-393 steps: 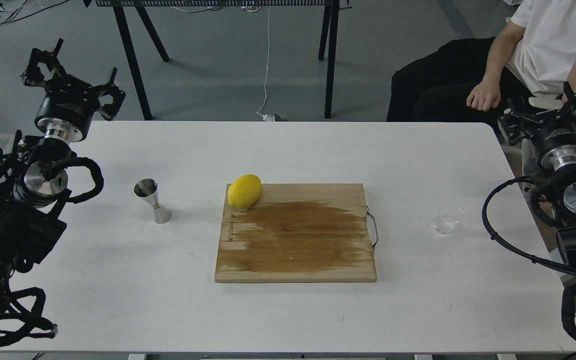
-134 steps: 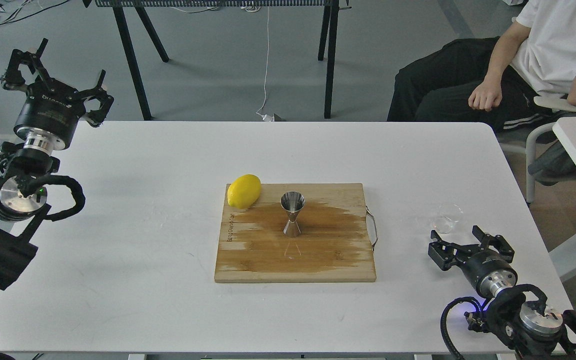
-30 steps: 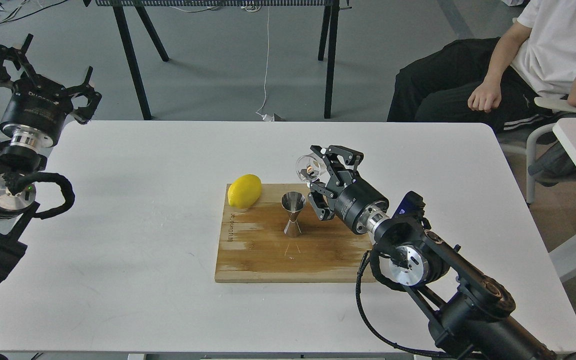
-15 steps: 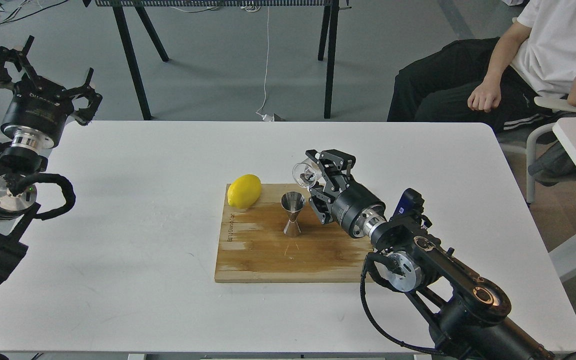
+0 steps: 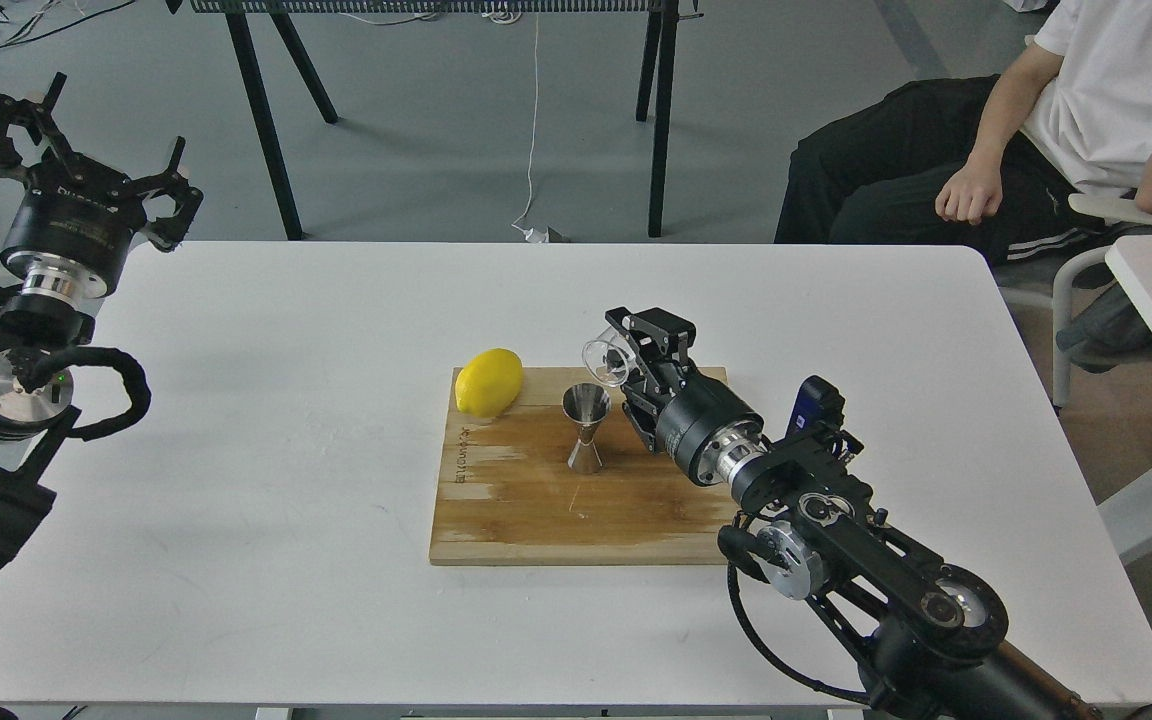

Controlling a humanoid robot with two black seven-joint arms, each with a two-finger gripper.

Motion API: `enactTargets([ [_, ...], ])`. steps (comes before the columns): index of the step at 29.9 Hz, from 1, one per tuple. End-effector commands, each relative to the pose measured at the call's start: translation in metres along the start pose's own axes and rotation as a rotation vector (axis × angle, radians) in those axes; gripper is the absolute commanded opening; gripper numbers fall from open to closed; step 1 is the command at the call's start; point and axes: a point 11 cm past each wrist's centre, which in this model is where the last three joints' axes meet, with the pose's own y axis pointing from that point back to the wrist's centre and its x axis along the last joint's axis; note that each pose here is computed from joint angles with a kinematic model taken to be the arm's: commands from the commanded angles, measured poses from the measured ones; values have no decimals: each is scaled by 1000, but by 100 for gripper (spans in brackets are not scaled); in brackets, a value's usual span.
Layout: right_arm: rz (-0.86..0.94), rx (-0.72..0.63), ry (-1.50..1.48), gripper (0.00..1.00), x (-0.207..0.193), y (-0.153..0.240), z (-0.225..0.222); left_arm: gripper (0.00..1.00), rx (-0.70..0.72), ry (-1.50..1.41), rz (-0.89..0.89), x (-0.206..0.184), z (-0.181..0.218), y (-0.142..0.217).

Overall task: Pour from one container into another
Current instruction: 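Tilt the glass cup with the right gripper to pour into the jigger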

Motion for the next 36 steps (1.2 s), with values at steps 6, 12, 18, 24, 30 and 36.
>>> enactTargets([
  [6, 14, -3, 89, 31, -2, 0, 4, 100, 1, -1, 0, 1, 0, 0],
  [12, 7, -2, 104, 31, -6, -1, 3, 100, -19, -2, -1, 1, 3, 0],
  [18, 13, 4, 134, 31, -11, -4, 2, 100, -24, -4, 8, 4, 4, 1],
  [24, 29, 15, 177, 31, -7, -4, 6, 100, -25, -7, 12, 6, 4, 2],
  [30, 28, 17, 182, 31, -7, -5, 5, 100, -25, -7, 12, 6, 4, 2],
  [36, 13, 19, 198, 31, -12, -6, 3, 100, -24, -9, 19, 9, 4, 3],
])
